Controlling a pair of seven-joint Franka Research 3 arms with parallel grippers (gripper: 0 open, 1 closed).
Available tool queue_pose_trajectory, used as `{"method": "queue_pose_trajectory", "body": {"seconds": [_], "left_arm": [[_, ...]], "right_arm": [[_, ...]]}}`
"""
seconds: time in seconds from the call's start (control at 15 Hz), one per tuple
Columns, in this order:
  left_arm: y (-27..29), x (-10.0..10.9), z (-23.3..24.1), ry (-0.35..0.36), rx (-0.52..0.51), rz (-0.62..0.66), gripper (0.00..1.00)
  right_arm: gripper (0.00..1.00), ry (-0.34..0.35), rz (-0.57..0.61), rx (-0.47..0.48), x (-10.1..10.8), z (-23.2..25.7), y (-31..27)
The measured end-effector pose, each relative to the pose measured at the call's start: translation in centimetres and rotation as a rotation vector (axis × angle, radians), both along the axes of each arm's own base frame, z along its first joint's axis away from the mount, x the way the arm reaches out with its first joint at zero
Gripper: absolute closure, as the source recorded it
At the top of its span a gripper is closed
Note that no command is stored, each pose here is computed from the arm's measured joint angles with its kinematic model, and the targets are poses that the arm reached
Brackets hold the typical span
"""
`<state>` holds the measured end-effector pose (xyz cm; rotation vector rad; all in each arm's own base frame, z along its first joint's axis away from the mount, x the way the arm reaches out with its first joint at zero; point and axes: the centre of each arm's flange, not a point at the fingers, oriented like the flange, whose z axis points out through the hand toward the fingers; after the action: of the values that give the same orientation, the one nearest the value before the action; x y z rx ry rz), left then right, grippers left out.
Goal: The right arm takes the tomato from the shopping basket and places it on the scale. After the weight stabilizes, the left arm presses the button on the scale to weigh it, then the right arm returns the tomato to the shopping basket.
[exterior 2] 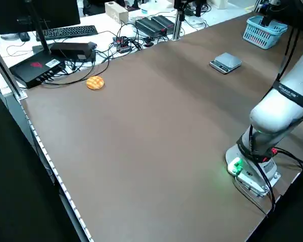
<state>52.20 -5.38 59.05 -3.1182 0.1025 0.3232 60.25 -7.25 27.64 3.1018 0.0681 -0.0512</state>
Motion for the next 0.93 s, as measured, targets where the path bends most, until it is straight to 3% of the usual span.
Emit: {"method": "queue_pose_trajectory", "body": {"seconds": [0.93], "left_arm": [[-3.8, 1.8, -2.9, 0.01, -0.011, -0.121, 0.0]], "right_arm": [[0.04, 0.026, -0.001, -0.001, -0.1, -3.7, -0.1]]}}
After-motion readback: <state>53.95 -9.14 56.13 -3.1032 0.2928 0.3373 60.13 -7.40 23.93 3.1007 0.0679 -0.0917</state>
